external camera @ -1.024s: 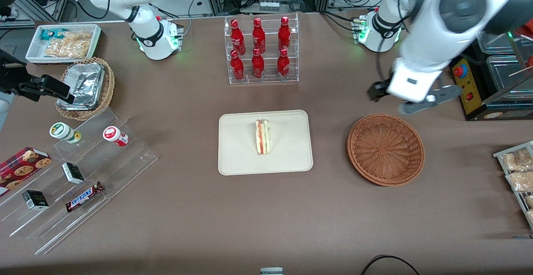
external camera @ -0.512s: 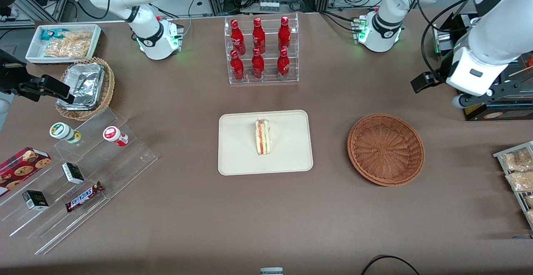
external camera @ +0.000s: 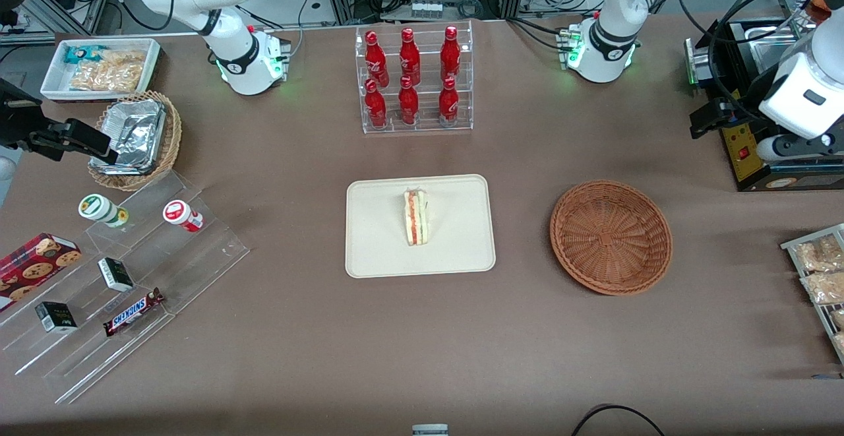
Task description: Place sandwich from basket to tray
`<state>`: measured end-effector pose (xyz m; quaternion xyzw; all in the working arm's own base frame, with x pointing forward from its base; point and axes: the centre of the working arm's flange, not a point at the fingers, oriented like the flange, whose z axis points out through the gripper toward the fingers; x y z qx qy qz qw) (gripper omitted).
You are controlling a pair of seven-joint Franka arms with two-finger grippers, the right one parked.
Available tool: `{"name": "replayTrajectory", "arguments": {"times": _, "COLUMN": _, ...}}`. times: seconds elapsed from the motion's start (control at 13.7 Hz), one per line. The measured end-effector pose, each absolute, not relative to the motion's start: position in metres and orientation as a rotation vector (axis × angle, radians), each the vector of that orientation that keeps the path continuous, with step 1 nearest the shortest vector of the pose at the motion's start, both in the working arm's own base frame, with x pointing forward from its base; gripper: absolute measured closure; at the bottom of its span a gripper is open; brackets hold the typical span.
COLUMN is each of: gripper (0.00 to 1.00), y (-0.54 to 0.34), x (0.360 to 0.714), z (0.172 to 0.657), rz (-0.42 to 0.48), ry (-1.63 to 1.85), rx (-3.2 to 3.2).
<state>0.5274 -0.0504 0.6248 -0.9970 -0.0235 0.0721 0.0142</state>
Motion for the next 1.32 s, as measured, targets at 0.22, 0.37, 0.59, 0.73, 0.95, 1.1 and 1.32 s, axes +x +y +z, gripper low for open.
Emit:
{"name": "replayTrajectory", "arguments": {"times": 0.22, "gripper": 0.0, "y": -0.056, "x": 0.528, "z": 0.628, "rz": 0.209, "ry": -0.052, "rx": -3.103}}
{"name": "replayTrajectory", "arguments": {"times": 0.37, "gripper": 0.0, "y": -0.053, "x": 0.528, "z": 0.629, "rz": 0.2, "ry": -0.053, "rx": -3.104}}
{"name": "replayTrajectory", "arguments": {"times": 0.59, "gripper": 0.0, "y": -0.048, "x": 0.529, "z": 0.633, "rz": 0.165, "ry": -0.057, "rx": -3.09}}
{"name": "replayTrajectory", "arguments": {"times": 0.73, "gripper": 0.0, "y": -0.046, "x": 0.531, "z": 0.634, "rz": 0.143, "ry": -0.03, "rx": -3.095}}
{"name": "replayTrajectory", "arguments": {"times": 0.95, "gripper": 0.0, "y": -0.03, "x": 0.532, "z": 0.634, "rz": 0.141, "ry": -0.02, "rx": -3.121}}
{"name": "replayTrajectory", "arguments": {"times": 1.1, "gripper": 0.0, "y": -0.023, "x": 0.533, "z": 0.634, "rz": 0.142, "ry": -0.028, "rx": -3.126}}
{"name": "replayTrajectory", "arguments": {"times": 1.32, "gripper": 0.0, "y": -0.016, "x": 0.533, "z": 0.634, "rz": 0.142, "ry": -0.049, "rx": -3.127}}
